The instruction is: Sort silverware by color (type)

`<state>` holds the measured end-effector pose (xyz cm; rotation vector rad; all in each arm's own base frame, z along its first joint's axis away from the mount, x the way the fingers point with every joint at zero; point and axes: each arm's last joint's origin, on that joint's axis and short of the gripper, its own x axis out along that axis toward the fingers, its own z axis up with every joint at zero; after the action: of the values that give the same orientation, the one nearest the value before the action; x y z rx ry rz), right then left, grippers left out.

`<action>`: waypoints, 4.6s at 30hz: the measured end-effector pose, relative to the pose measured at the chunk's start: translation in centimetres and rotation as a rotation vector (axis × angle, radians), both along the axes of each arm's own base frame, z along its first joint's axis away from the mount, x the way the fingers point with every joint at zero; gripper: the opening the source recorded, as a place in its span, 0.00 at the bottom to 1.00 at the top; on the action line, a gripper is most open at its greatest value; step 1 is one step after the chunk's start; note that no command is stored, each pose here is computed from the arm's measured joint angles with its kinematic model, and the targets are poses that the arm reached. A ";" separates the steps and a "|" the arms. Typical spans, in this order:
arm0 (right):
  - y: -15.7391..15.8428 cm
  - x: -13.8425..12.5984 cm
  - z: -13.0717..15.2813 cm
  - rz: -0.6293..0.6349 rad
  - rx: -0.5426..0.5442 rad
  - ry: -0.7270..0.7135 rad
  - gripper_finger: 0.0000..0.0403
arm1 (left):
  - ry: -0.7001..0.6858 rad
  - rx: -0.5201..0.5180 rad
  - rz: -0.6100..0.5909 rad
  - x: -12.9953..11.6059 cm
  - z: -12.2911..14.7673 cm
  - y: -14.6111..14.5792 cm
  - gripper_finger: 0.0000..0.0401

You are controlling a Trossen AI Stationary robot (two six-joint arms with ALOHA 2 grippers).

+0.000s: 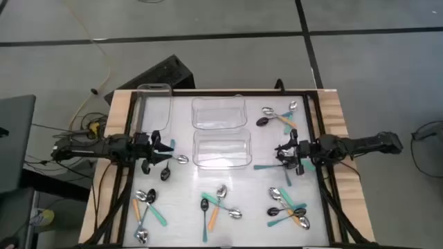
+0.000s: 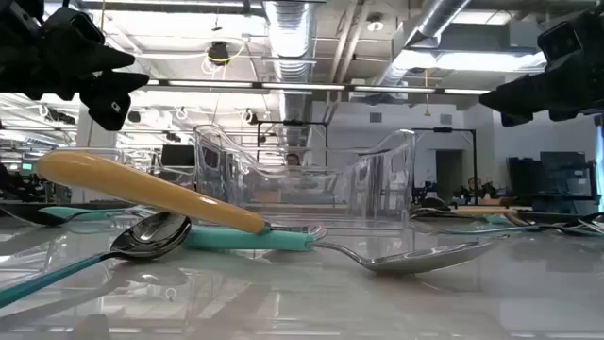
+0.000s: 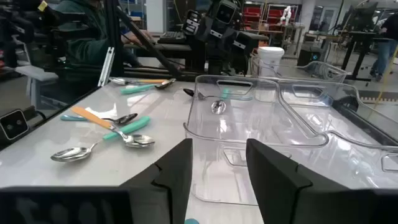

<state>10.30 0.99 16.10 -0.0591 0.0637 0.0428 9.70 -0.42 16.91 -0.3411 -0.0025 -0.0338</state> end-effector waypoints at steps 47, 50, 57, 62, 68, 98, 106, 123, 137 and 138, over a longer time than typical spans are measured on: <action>0.0 0.0 0.0 -0.006 0.000 0.000 0.44 | 0.000 0.000 0.000 0.0 0.0 0.0 0.32; 0.0 0.0 0.0 -0.006 0.000 0.000 0.44 | -0.001 0.000 0.000 0.0 0.0 0.0 0.32; 0.0 0.0 0.0 -0.005 0.000 0.000 0.44 | 0.000 0.000 0.000 0.0 0.0 0.0 0.32; 0.0 0.0 0.0 -0.005 0.000 0.000 0.44 | 0.000 0.000 0.000 0.0 0.0 0.0 0.32; 0.0 0.0 0.0 0.002 0.000 0.000 0.44 | 0.000 0.000 0.000 0.0 0.0 0.0 0.32; -0.1 0.0 0.8 -0.017 -0.022 -0.086 0.44 | -0.055 0.064 0.264 -0.1 0.6 0.8 0.32; -1.3 -0.4 3.6 -0.302 0.014 -0.271 0.44 | -0.248 0.286 0.318 -0.4 2.8 0.9 0.32; -4.3 4.8 7.0 -0.509 0.259 0.462 0.44 | -0.045 0.314 0.374 1.5 1.2 2.1 0.32; 0.5 8.5 4.5 -0.165 0.454 1.079 0.44 | -0.039 0.356 0.352 1.5 1.2 2.0 0.32; 0.9 8.7 4.1 -0.138 0.414 1.102 0.44 | -0.035 0.356 0.351 1.5 1.1 2.0 0.32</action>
<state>18.98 1.94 20.25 0.3906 1.1562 -0.0547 11.23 1.57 18.05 0.0194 -0.0900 0.3046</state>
